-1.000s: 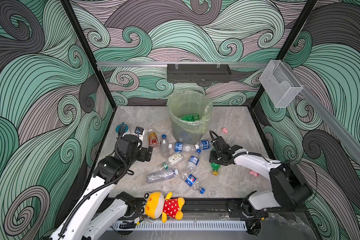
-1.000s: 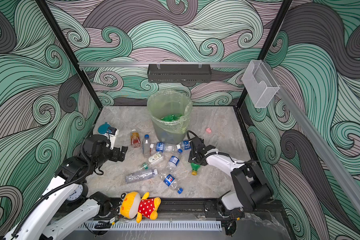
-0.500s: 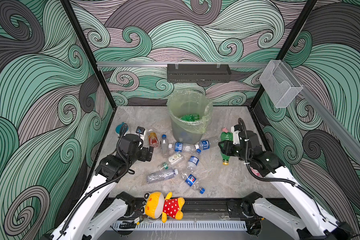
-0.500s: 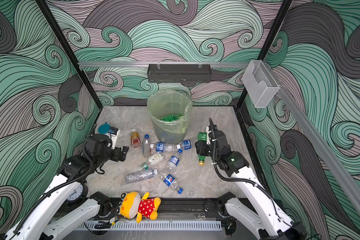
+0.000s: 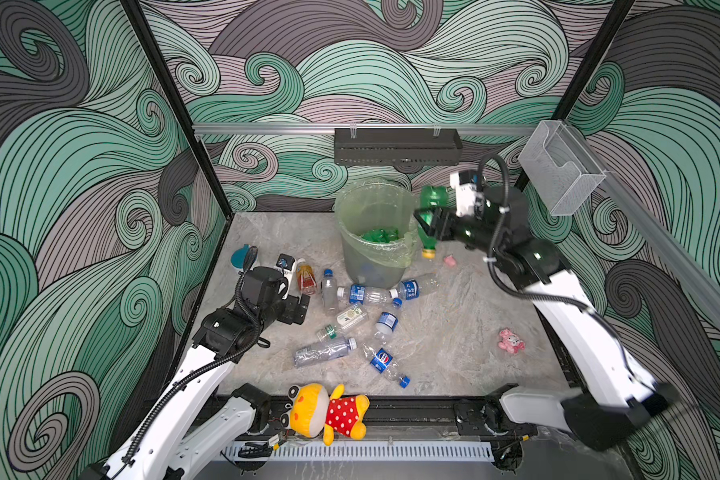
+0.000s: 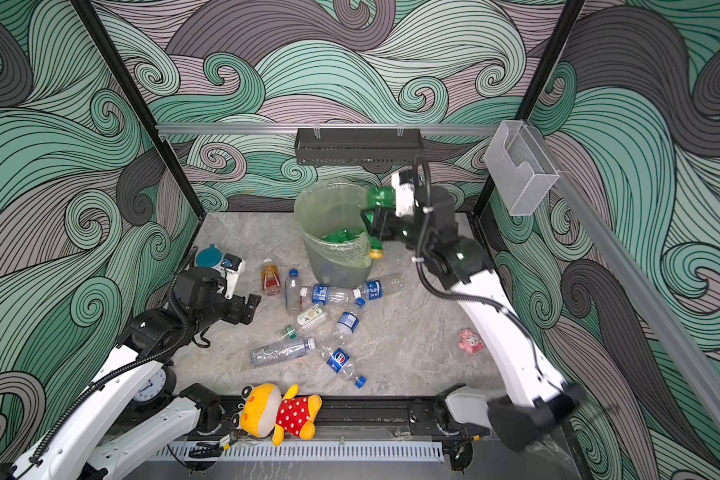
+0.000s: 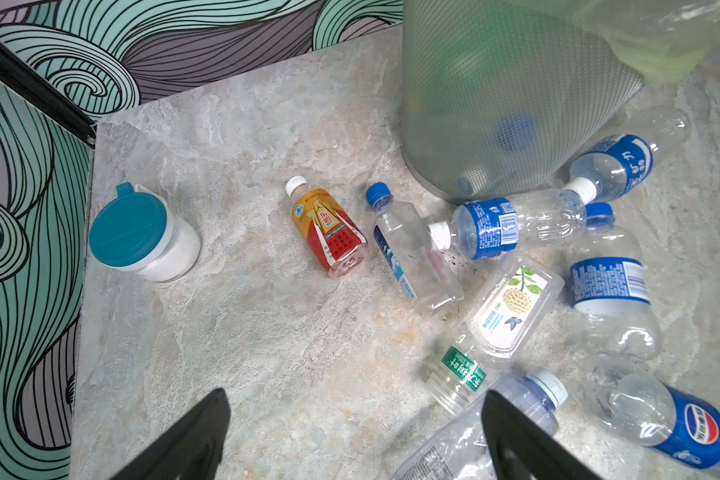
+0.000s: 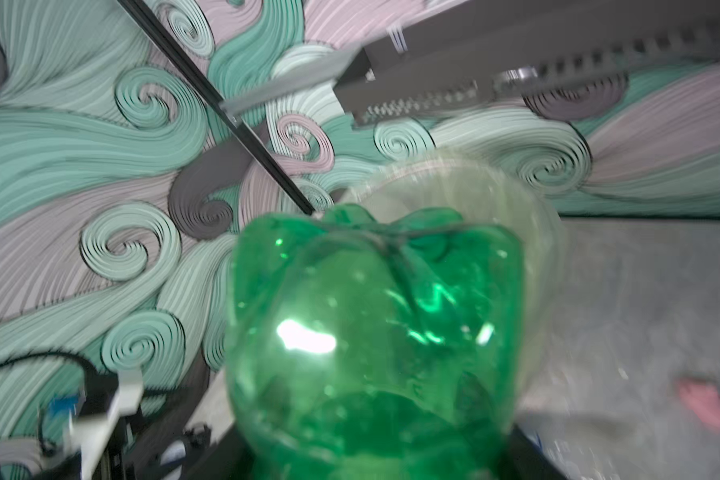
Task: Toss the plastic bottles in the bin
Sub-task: 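Swing the soda bottle over the bin and open the right gripper, then withdraw the right gripper while the left gripper reaches toward the nearer clear bottle, then lower the left gripper onto the white-capped clear bottle and close, then lift the white-capped clear bottle with the left gripper over the bin, then open the left gripper to drop the clear bottle into the bin, then withdraw the left gripper while the right gripper reaches toward the Pepsi bottle, then lower the right gripper onto the clear Pepsi-label bottle near the plush toy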
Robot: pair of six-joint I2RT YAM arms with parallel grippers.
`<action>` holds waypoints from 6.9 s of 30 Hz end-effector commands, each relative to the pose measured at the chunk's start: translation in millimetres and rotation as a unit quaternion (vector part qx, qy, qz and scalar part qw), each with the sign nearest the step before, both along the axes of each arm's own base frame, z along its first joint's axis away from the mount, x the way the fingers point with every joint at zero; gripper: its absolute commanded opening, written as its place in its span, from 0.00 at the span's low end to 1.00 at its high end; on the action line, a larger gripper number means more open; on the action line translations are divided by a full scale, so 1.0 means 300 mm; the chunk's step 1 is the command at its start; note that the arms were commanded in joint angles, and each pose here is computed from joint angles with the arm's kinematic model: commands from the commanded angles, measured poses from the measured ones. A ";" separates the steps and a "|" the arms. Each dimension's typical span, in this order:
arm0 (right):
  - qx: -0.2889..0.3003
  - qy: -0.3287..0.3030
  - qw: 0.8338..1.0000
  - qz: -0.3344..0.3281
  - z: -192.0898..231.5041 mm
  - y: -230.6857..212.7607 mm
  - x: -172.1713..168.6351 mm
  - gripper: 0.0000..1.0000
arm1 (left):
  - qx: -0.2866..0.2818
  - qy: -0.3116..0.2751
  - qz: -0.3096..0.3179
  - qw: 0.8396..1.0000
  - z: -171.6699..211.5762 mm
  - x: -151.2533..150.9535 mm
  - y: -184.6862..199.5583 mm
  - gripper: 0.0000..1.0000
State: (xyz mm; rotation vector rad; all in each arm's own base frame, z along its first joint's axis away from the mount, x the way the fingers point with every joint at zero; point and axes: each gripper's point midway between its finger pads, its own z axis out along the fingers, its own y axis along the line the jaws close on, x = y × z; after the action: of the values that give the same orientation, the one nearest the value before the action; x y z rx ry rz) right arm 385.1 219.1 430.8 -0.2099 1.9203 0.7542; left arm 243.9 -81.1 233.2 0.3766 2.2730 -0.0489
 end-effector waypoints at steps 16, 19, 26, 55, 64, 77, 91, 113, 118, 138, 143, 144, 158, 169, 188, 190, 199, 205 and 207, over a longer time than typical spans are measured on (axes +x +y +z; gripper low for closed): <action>-0.054 0.002 0.998 -0.023 -0.235 -0.201 -0.223 1.00 | 0.019 0.126 -0.173 0.977 -0.107 -0.110 -0.125 0.96; -0.070 0.026 0.996 -0.039 -0.351 -0.258 -0.283 1.00 | 0.017 0.149 -0.205 0.967 -0.131 -0.121 -0.155 0.94; -0.080 0.064 0.992 -0.072 -0.523 -0.343 -0.375 1.00 | 0.026 0.156 -0.219 0.963 -0.137 -0.117 -0.164 0.94; -0.096 0.119 0.981 -0.115 -0.758 -0.423 -0.444 1.00 | 0.121 0.188 -0.408 0.885 -0.280 -0.213 -0.339 0.91; -0.097 0.120 0.980 -0.123 -0.773 -0.435 -0.453 1.00 | 0.182 0.239 -0.413 0.860 -0.448 -0.205 -0.355 0.82; -0.100 0.121 0.979 -0.131 -0.789 -0.452 -0.458 1.00 | 0.226 0.322 -0.394 0.831 -0.611 -0.238 -0.353 0.75; -0.098 0.112 0.979 -0.139 -0.778 -0.469 -0.465 1.00 | 0.242 0.344 -0.391 0.818 -0.707 -0.242 -0.351 0.64; -0.097 0.115 0.978 -0.141 -0.777 -0.474 -0.466 1.00 | 0.099 0.092 -0.263 0.955 -0.242 -0.125 -0.287 0.49; -0.095 0.124 0.980 -0.126 -0.775 -0.453 -0.457 1.00 | -0.029 -0.018 -0.196 0.980 -0.053 -0.086 -0.260 0.48; -0.092 0.144 0.981 -0.095 -0.749 -0.420 -0.468 1.00 | -0.146 -0.150 -0.236 0.949 0.780 0.555 -0.714 0.78; -0.105 0.146 0.979 -0.091 -0.775 -0.425 -0.481 1.00 | -0.149 -0.164 -0.225 0.949 0.714 0.507 -0.669 0.98; -0.106 0.149 0.980 -0.085 -0.780 -0.419 -0.480 1.00 | -0.150 -0.180 -0.217 0.948 0.708 0.481 -0.639 0.99; -0.048 0.211 0.976 0.008 -0.815 -0.291 -0.493 0.99 | -0.064 -0.141 -0.065 0.986 0.427 0.124 -0.193 0.99; -0.098 0.223 0.960 0.138 -0.813 -0.148 -0.623 0.94 | -0.017 -0.087 0.013 0.996 0.185 -0.058 0.013 0.98; -0.206 0.165 0.934 0.242 -0.746 0.015 -0.670 0.91 | 0.001 -0.066 0.038 0.997 0.082 -0.087 0.059 0.99; -0.218 0.165 0.928 0.254 -0.744 0.033 -0.677 0.91 | 0.007 -0.066 0.038 0.997 0.079 -0.086 0.063 0.99; -0.257 0.195 0.906 0.275 -0.808 0.121 -0.700 0.86 | 0.017 -0.054 0.038 0.998 0.053 -0.091 0.068 0.99; -0.301 0.214 0.885 0.283 -0.886 0.160 -0.730 0.85 | 0.026 -0.050 0.035 0.998 0.039 -0.092 0.070 0.99; -0.312 0.224 0.880 0.279 -0.918 0.168 -0.735 0.85 | 0.028 -0.049 0.033 0.998 0.033 -0.089 0.068 0.99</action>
State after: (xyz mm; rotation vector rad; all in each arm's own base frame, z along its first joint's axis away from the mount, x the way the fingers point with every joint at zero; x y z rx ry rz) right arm 162.1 270.1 159.0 -1.1204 2.5241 0.6120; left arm 217.0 -67.9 245.6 0.3367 2.1815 0.0239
